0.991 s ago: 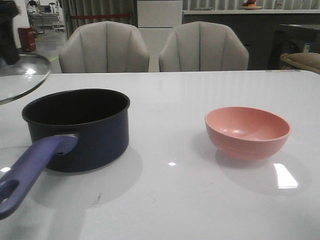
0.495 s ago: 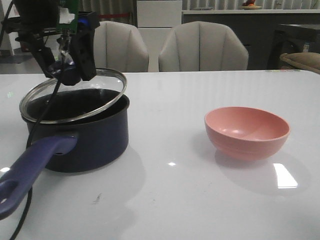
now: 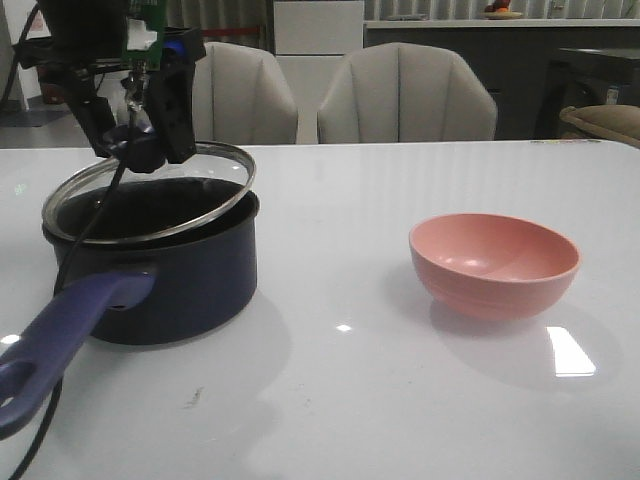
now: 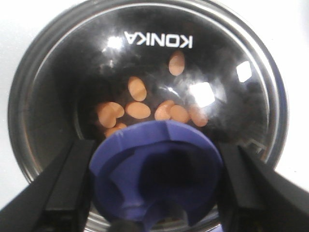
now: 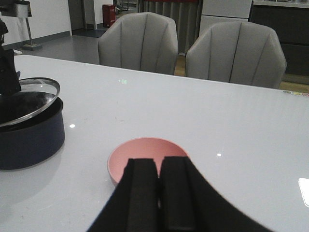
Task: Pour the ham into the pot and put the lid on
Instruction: 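Carry the glass lid over the saucepan and lower it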
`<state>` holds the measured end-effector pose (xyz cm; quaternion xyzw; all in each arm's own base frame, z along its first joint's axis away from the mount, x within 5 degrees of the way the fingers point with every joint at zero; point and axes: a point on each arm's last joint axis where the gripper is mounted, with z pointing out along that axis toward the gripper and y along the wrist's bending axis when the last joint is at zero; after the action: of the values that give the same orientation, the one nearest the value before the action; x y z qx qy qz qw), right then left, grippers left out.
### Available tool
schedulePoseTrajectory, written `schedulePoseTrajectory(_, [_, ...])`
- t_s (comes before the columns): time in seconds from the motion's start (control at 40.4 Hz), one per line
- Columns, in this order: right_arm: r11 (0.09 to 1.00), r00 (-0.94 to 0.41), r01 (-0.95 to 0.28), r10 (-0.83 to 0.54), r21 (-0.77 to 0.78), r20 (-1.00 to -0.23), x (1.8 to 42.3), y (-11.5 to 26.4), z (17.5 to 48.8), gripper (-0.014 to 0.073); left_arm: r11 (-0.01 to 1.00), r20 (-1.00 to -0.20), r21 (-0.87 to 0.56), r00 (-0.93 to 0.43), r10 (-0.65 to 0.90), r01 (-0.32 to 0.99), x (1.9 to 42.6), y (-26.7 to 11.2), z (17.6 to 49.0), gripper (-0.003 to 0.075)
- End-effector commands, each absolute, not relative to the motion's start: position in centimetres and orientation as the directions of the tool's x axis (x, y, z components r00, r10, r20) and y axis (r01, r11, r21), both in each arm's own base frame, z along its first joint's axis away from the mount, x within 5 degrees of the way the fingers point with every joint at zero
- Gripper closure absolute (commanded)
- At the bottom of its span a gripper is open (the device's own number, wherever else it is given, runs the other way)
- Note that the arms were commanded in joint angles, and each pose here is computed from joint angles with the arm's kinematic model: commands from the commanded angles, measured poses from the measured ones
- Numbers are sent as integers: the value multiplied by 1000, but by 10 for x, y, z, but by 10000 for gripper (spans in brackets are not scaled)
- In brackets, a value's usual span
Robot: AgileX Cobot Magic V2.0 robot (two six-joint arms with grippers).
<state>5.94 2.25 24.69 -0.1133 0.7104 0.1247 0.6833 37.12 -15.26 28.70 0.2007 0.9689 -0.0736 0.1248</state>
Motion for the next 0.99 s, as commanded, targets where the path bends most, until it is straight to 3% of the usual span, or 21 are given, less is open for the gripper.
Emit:
schedulePoseTrajectory(0.0, [951,50,-308,38,21,-998,60,20,263,449,903,-354,-98,-862,362,419,367,-156,312,460])
schedulePoseTrajectory(0.297, [951,50,-308,38,21,-998,60,20,263,449,905,-336,-72,-864,374,420,373,-155,302,445])
schedulePoseTrajectory(0.52, [951,50,-308,38,21,-998,60,20,263,449,905,-350,-41,-854,384,423,374,-153,312,384])
schedulePoseTrajectory(0.966, [951,50,-308,38,21,-998,60,20,263,449,903,-348,-46,-855,386,427,373,-153,324,385])
